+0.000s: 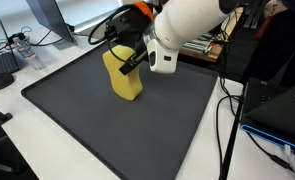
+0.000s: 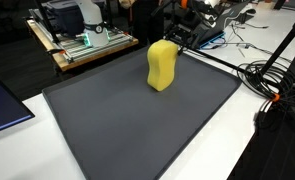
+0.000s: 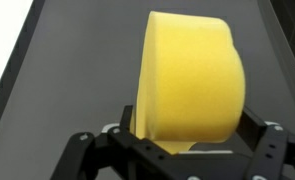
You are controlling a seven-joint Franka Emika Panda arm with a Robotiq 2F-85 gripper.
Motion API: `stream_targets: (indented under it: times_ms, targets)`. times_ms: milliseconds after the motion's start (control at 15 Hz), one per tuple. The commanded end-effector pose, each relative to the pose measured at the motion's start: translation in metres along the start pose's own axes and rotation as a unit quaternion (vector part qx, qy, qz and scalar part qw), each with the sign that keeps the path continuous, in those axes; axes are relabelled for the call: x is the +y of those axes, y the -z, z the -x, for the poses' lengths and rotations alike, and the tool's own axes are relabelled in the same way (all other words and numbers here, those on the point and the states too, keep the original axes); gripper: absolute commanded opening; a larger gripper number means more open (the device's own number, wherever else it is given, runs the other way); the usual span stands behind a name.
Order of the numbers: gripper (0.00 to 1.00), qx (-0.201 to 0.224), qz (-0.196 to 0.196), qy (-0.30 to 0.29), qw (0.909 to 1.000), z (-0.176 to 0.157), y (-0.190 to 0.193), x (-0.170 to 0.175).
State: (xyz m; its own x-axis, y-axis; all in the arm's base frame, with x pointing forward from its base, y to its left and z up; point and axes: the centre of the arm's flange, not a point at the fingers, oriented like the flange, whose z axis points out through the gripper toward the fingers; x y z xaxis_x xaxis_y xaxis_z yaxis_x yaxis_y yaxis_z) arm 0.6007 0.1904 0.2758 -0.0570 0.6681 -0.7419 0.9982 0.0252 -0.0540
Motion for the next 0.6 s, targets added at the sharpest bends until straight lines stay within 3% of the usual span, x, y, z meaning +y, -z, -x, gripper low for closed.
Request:
stream_targets:
  times_ms: [0,333,533]
  targets:
    - [1.0,-0.003,-0.01,0.011,0.9999,0.003,0.016,-0.002]
    - [1.0,0.018,-0.043,0.003,0.9989,0.003,0.039,-0.013]
    - [1.0,0.025,-0.035,-0.011,0.999,0.006,0.058,-0.015]
